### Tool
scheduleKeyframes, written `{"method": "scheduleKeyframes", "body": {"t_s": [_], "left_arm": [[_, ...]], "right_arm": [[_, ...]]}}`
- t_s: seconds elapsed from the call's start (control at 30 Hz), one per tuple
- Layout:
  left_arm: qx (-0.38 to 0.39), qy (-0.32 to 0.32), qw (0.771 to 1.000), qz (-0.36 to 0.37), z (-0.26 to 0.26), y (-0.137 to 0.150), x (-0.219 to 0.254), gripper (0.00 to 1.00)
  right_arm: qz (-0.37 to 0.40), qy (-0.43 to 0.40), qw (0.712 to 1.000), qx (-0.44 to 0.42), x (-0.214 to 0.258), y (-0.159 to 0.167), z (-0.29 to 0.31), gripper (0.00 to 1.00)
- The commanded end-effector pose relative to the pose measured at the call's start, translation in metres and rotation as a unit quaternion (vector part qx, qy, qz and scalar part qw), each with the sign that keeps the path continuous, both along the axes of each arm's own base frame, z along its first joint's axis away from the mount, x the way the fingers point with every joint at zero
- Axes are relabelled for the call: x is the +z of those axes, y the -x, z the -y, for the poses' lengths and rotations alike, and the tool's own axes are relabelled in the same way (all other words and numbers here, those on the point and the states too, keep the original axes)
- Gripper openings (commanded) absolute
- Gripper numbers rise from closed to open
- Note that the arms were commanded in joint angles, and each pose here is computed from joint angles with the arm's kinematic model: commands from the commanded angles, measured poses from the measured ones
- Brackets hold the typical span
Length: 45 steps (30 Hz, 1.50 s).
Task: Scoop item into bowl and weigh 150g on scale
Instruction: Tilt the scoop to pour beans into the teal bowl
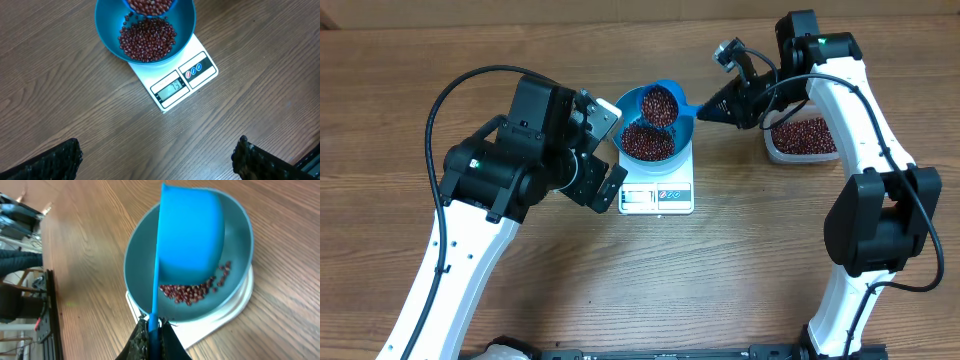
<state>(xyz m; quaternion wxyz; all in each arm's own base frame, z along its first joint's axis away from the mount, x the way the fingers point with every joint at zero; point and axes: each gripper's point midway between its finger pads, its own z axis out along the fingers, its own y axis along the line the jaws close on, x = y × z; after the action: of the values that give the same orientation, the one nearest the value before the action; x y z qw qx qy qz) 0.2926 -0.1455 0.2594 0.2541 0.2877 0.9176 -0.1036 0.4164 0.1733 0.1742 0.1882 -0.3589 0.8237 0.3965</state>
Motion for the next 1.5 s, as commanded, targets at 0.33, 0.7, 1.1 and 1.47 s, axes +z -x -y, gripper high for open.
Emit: {"method": "scheduleKeyframes", "body": {"t_s": [0.33, 0.7, 1.1, 1.47], "left_arm": [[-0.007, 0.000, 1.000, 0.000, 0.001, 0.000, 0.000, 1.00], [-0.008, 0.000, 1.000, 0.000, 0.001, 0.000, 0.000, 0.99], [-0.007, 0.000, 1.000, 0.000, 0.001, 0.000, 0.000, 0.99], [-0.007, 0.000, 1.000, 0.000, 0.001, 0.000, 0.000, 1.00]], "right_arm": [[0.079, 0.026, 0.997, -0.003, 0.047, 0.002, 0.003, 0.04], [0.123, 0.060, 0.991, -0.007, 0.067, 0.006, -0.006, 0.04], [0.119, 0.075, 0.990, -0.017, 0.064, 0.004, -0.012, 0.04], [0.104, 0.080, 0.991, -0.039, 0.063, 0.002, -0.011, 0.04]]}}
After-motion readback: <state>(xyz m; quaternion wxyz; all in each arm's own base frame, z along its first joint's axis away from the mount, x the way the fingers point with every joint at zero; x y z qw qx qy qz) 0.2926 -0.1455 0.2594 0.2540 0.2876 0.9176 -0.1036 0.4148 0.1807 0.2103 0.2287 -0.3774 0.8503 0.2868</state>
